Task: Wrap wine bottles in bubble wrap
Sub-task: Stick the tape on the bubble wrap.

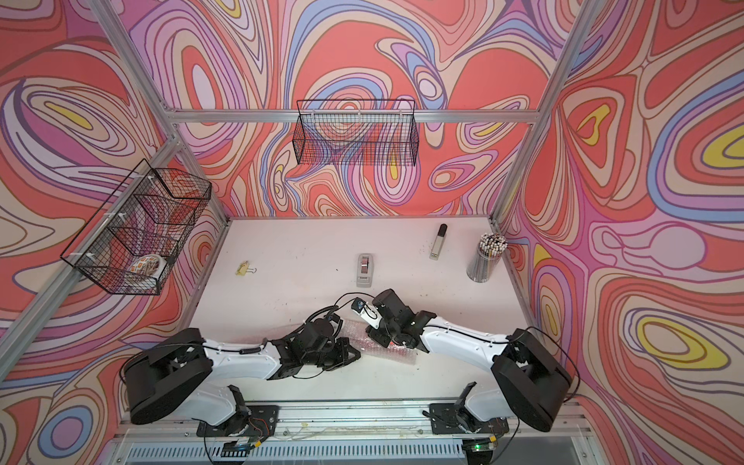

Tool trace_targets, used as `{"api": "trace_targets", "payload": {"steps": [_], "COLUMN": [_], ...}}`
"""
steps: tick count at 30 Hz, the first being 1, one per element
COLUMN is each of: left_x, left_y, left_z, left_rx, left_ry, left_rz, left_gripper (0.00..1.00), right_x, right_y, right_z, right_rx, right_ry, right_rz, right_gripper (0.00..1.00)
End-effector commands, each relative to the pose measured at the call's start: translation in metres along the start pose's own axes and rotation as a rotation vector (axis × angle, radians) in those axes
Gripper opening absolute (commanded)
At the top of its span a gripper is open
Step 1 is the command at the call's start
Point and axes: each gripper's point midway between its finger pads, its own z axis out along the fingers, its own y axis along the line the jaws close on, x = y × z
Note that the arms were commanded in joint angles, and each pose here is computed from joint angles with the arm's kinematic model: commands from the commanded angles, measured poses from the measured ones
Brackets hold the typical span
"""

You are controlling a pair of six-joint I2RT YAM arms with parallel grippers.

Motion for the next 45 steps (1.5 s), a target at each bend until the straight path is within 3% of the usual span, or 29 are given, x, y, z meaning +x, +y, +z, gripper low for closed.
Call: {"api": "trace_targets", "payload": {"steps": [1, 5, 9, 13, 16, 21, 24, 32, 39, 45], "left_x": [-0.015, -0.01, -0.003, 0.01, 0.014, 0.008, 0.003, -0.005, -0.014, -0.024], "left_y": [-0.048, -0.055, -0.024, 0.002, -0.003, -0.058, -0.069, -0.044, -0.014, -0.016], "left_z": [-0.003, -0.005, -0.014, -0.02, -0.028, -0.041, -0.035, -0.003, 0.0, 0.007], "left_rx": [0.218, 0.224, 0.044, -0.039, -0.008, 0.159, 0.215, 0.157, 0.058, 0.112], "left_ry": [-0.068, -0.038, -0.015, 0.021, 0.028, 0.024, 0.011, 0.019, -0.009, -0.017], "left_rz": [0.001, 0.017, 0.019, -0.029, -0.026, 0.039, 0.043, 0.018, 0.008, -0.027], "left_gripper": [0.0, 0.0, 0.0, 0.0, 0.0, 0.0, 0.0, 0.0, 0.0, 0.0], "right_x": [0.033, 0.035, 0.035, 0.033, 0.034, 0.035, 0.035, 0.034, 0.034, 0.033], "right_y": [0.016, 0.016, 0.015, 0.014, 0.014, 0.014, 0.013, 0.012, 0.012, 0.012], "right_z": [0.006, 0.005, 0.005, 0.003, 0.004, 0.004, 0.003, 0.001, 0.0, -0.001], "right_rx": [-0.065, -0.061, -0.058, -0.053, -0.053, -0.05, -0.047, -0.041, -0.038, -0.037], "right_ry": [0.105, 0.114, 0.115, 0.111, 0.113, 0.115, 0.115, 0.115, 0.113, 0.11], "right_rz": [0.013, 0.007, 0.004, 0.003, 0.003, 0.005, 0.005, 0.002, 0.002, 0.002], "right_gripper": [0.41, 0.41, 0.41, 0.41, 0.41, 0.41, 0.41, 0.41, 0.41, 0.41]}}
